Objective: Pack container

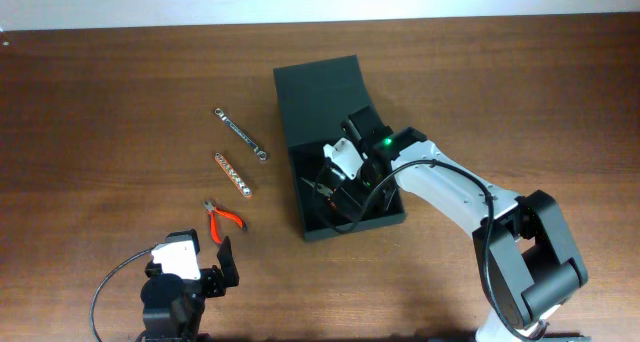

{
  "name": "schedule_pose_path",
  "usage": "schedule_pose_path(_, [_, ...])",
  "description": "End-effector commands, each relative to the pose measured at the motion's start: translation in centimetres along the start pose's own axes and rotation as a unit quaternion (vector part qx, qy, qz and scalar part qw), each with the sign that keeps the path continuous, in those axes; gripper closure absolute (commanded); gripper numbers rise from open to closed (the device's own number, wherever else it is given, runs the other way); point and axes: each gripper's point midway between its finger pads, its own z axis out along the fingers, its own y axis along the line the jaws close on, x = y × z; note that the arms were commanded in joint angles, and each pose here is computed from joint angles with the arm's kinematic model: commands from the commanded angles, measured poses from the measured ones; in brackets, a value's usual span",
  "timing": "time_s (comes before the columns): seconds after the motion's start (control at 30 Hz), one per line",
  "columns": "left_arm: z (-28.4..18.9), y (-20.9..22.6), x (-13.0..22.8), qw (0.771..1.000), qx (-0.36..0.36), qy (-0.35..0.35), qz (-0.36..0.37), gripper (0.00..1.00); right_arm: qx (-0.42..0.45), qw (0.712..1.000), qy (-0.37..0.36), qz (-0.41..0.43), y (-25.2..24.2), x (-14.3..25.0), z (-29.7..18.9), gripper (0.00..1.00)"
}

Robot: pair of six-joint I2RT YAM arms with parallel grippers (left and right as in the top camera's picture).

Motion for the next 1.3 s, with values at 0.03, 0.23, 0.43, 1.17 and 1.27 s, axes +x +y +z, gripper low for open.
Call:
schedule_pose_path(0.03, [0.0,0.3,-0.1,1.000,-0.008,-0.005,-0.006,0.01,-0.004,1.000,-0.005,0.030,0.2,-0.1,-0.5,0.01])
schedule_pose_path(0.23, [0.0,0.3,-0.1,1.000,-0.008,-0.005,-0.006,0.01,-0.031,0.996,-0.080,0.014,2.1,-3.2,-6.7,0.01])
schedule_pose_path(0.43, [0.0,0.3,-0.1,1.000,-0.008,-0.005,-0.006,0.01,0.005,0.981,-0.194,0.015,3.0,-4.5,-16.6,0.01])
schedule_pose_path(1.17, [0.0,0.3,-0.1,1.000,-0.008,-0.005,-0.006,0.01,0.144,0.892,-0.401,0.151,4.1,11.7,-27.9,0.01])
schedule_pose_path(1.27, [0.0,0.3,-0.1,1.000,-0.008,-0.005,-0.006,0.01,0.143,0.882,-0.422,0.152,4.5,13.3,-27.4,0.01])
